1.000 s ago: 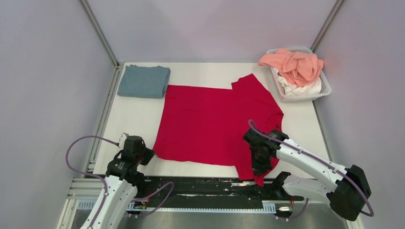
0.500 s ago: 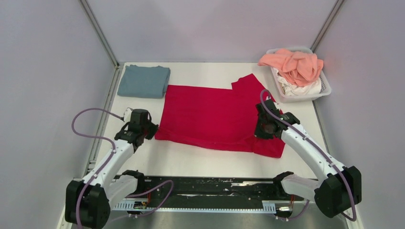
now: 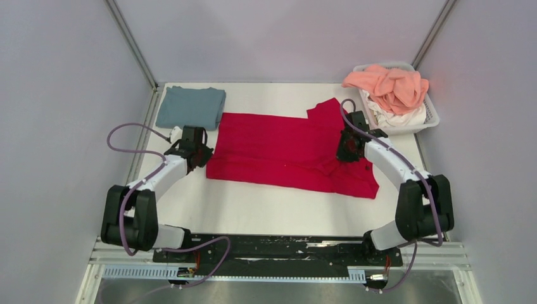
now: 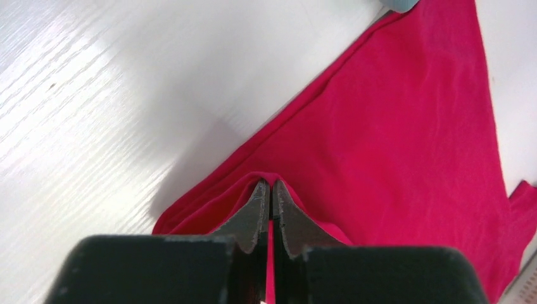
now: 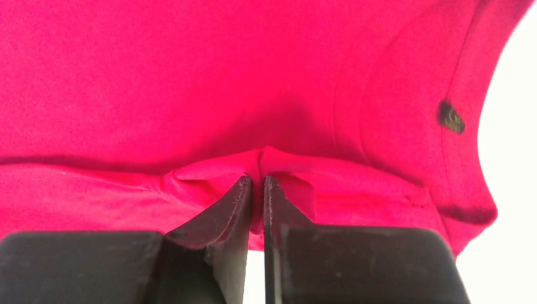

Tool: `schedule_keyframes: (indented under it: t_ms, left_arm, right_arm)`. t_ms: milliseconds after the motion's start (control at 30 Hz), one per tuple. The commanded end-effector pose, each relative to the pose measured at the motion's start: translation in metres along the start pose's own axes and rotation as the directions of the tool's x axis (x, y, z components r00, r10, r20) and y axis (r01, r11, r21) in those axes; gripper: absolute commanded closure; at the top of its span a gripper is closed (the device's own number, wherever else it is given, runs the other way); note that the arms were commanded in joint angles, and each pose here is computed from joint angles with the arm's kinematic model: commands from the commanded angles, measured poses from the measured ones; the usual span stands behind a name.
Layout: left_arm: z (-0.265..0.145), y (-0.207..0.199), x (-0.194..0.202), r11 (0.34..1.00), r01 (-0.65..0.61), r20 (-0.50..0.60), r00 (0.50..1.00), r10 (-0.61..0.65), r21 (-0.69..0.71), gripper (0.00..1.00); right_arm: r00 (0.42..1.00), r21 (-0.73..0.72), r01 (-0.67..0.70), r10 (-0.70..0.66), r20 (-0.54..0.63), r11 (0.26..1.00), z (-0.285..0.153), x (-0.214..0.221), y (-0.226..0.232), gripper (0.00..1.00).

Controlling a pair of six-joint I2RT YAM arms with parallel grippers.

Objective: Fold and stack the t-shirts
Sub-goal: Fold the flattened tshirt in 1/3 of the way

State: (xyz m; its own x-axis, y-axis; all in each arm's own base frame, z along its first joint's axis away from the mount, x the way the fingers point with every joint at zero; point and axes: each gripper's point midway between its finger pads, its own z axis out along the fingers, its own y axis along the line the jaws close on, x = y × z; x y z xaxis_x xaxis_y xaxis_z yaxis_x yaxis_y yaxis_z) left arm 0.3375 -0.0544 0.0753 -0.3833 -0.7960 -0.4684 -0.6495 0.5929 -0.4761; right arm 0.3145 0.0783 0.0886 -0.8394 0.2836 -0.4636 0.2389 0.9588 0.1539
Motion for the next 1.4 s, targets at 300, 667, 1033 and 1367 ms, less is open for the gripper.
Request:
schedule_keyframes:
  t_ms: [300, 667, 1033, 1367]
  left_arm:
    - [0.008, -0.042, -0.038, 0.999, -0.04, 0.037, 0.999, 0.039, 0.028, 0.0]
    - [-0.025, -0.052, 0.014, 0.942, -0.164, -0.113, 0.972, 0.204, 0.293, 0.0]
    - [-0.011, -0.058, 0.071, 0.891, -0.22, -0.262, 0.903, 0.34, 0.396, 0.0]
    - [0.002, -0.054, 0.068, 0.905, -0.256, -0.262, 0.898, 0.353, 0.34, 0.0]
  right_arm:
    - [0.986, 0.073, 0.082, -0.091, 0.139, 0.994, 0.058, -0.133, 0.005, 0.36]
    - [0.985, -0.358, 0.08, -0.019, 0.17, 0.93, -0.021, -0.014, 0.049, 0.0]
    - [0.991, -0.411, 0.053, 0.003, 0.134, 0.91, 0.016, 0.002, 0.057, 0.0]
    - [0.965, -0.433, 0.079, 0.04, 0.258, 0.898, 0.034, -0.095, 0.104, 0.0]
